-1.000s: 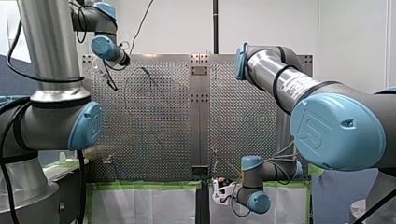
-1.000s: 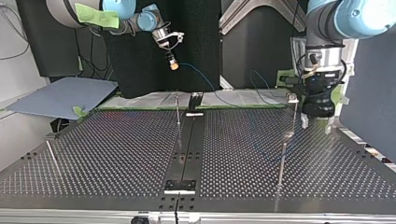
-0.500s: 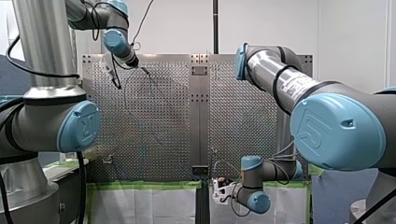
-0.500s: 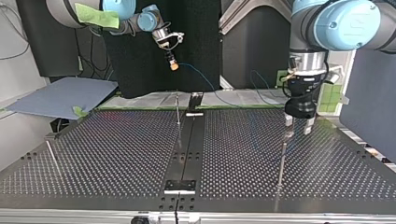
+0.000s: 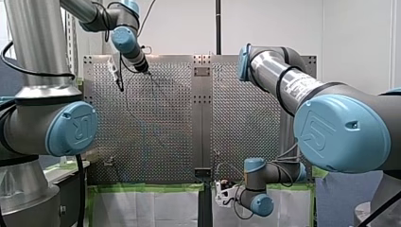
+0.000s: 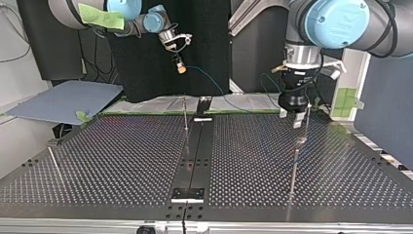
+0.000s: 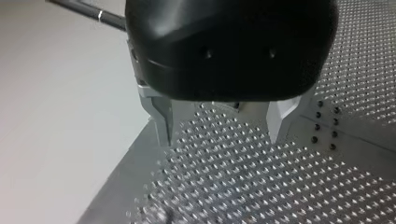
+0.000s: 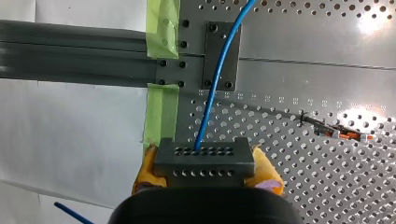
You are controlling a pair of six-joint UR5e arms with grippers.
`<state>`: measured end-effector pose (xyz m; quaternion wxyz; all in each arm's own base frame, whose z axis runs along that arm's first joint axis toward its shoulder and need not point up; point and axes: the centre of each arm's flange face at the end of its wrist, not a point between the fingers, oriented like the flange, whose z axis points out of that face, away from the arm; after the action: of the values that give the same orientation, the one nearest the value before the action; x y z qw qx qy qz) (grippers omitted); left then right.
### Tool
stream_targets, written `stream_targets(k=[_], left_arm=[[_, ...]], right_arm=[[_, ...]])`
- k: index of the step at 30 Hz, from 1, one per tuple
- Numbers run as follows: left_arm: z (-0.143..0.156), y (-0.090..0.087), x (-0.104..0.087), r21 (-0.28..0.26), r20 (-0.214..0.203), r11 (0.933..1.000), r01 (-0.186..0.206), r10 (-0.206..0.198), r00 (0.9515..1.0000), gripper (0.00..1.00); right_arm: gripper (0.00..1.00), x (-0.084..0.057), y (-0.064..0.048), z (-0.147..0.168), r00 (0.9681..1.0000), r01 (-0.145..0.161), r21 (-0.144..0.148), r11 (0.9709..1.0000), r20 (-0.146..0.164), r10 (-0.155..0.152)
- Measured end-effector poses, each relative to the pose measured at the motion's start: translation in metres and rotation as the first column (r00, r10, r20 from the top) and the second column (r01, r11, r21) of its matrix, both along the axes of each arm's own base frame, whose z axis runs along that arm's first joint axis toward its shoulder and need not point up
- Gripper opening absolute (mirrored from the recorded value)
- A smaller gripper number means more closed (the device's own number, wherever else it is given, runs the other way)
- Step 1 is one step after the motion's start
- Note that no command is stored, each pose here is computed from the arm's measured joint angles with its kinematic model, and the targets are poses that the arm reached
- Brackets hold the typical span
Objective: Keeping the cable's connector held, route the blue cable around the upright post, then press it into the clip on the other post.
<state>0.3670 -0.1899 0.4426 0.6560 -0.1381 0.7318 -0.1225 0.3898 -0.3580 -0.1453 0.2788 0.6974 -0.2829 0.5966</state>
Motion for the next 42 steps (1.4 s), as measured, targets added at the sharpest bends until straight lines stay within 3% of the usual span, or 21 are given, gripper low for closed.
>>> stream_targets(k=[4, 9, 21, 33, 42], left_arm=[[0.016, 0.0, 0.004, 0.034, 0.03, 0.9994, 0.0, -0.001, 0.9996, 0.99], [0.028, 0.002, 0.011, 0.079, 0.038, 0.9968, -0.013, 0.01, 0.9992, 0.99], [0.024, 0.004, 0.016, 0.206, 0.009, 0.9783, -0.022, 0.021, 0.9997, 0.99], [0.024, 0.005, 0.015, 0.331, 0.002, 0.9432, -0.031, 0.032, 0.9995, 0.99], [0.024, 0.004, 0.014, 0.414, -0.004, 0.9102, -0.018, 0.022, 0.9998, 0.99]], right_arm=[[0.0, 0.0, 0.0, 0.0, 1.0, -0.001, 0.001, 1.0, 0.0, 0.001], [0.0, 0.0, 0.0, 0.0, 1.0, -0.003, 0.001, 1.0, 0.0, 0.003], [0.0, 0.0, 0.0, 0.0, 1.0, -0.004, 0.001, 1.0, 0.0, 0.004], [0.0, 0.0, 0.001, 0.0, 1.0, -0.005, 0.002, 1.0, 0.0, 0.005], [0.0, 0.0, 0.001, 0.0, 1.0, -0.005, 0.002, 1.0, 0.0, 0.005]])
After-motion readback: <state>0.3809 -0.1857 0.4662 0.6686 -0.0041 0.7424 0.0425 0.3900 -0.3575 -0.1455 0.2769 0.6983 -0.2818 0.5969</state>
